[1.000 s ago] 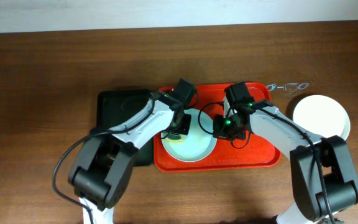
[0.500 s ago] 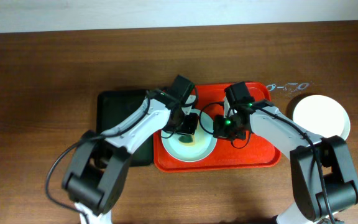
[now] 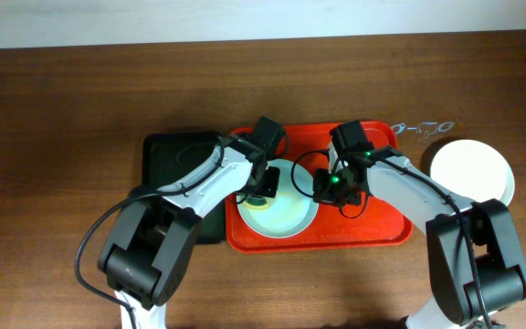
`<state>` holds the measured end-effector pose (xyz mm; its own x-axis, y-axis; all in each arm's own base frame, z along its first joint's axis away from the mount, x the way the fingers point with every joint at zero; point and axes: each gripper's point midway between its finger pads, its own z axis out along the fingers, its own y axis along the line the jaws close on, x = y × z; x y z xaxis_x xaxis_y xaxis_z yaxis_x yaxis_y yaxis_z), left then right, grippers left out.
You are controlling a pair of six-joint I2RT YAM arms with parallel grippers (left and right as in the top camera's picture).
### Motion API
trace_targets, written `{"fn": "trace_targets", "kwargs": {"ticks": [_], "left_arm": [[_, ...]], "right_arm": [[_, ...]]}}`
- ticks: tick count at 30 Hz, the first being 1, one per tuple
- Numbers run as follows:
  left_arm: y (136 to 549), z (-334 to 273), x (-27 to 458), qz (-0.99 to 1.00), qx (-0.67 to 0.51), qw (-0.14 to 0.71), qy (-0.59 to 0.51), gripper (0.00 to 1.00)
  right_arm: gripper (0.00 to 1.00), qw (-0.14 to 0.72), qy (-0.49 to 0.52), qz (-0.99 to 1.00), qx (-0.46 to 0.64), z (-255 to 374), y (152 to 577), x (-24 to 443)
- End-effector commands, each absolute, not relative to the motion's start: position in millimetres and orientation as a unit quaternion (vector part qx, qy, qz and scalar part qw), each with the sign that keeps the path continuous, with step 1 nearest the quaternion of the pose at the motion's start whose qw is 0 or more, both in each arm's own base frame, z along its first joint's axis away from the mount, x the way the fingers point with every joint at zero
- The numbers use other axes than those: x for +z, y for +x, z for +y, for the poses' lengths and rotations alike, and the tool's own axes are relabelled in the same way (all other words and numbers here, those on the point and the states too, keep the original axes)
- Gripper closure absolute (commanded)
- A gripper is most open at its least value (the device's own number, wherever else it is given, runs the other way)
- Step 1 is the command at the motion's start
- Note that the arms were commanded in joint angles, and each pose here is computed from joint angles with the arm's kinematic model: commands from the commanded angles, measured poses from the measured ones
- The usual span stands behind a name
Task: Clean dirty plates on tray and stack at the side
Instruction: 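Scrub the white plate with the sponge in the left gripper, then return the sponge to the black tray and release it with the left gripper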
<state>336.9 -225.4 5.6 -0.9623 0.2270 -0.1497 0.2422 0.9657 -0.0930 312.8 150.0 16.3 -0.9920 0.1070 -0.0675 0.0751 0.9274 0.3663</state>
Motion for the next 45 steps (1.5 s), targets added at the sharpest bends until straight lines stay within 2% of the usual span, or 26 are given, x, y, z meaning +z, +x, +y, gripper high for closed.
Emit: {"fn": "trace_targets", "kwargs": {"ticks": [1, 4, 7, 9, 10, 14, 22, 27, 31, 39, 41, 42, 43, 45], "left_arm": [[294, -257, -21, 0.978, -0.154, -0.035, 0.138, 1.0], [300, -277, 10, 0.967, -0.209, -0.02, 0.147, 1.0], [327, -268, 63, 0.963, -0.227, 0.052, 0.137, 1.0], [339, -251, 84, 0.966, -0.208, 0.091, 0.124, 1.0], [345, -223, 100, 0.974, -0.168, 0.116, 0.102, 1.0], [351, -155, 113, 0.987, -0.068, 0.133, 0.054, 0.98], [344, -65, 102, 0.997, -0.007, 0.079, 0.004, 0.98], [334, -51, 69, 0.997, 0.014, 0.07, -0.003, 0.98], [324, -45, 21, 0.996, 0.025, 0.085, 0.018, 0.98], [321, -45, 12, 0.995, 0.025, 0.09, 0.027, 1.0], [321, -45, 12, 0.995, 0.025, 0.089, 0.027, 0.95], [321, -45, 12, 0.995, 0.025, 0.089, 0.027, 0.84], [321, -45, 12, 0.995, 0.025, 0.089, 0.027, 0.63], [324, -45, 20, 0.995, 0.025, 0.09, 0.027, 0.57]], "right_arm": [[0.95, 0.047, 0.041, 0.979, 0.192, 157, 316, 19], [0.95, 0.047, 0.041, 0.979, 0.192, 157, 316, 19], [0.95, 0.047, 0.041, 0.979, 0.192, 157, 316, 19], [0.95, 0.047, 0.041, 0.979, 0.192, 156, 315, 19], [0.95, 0.047, 0.041, 0.979, 0.192, 156, 315, 19], [0.95, 0.047, 0.041, 0.979, 0.192, 157, 315, 19], [0.95, 0.045, 0.042, 0.98, 0.191, 156, 315, 19], [0.95, 0.043, 0.042, 0.98, 0.191, 156, 314, 19], [0.95, 0.044, 0.042, 0.98, 0.191, 156, 314, 19], [0.95, 0.044, 0.042, 0.98, 0.191, 156, 314, 19], [0.95, 0.044, 0.042, 0.98, 0.191, 156, 314, 19], [0.95, 0.044, 0.042, 0.98, 0.191, 156, 314, 19], [0.95, 0.044, 0.042, 0.98, 0.191, 156, 314, 19], [0.94, 0.044, 0.042, 0.98, 0.191, 156, 314, 19]]}}
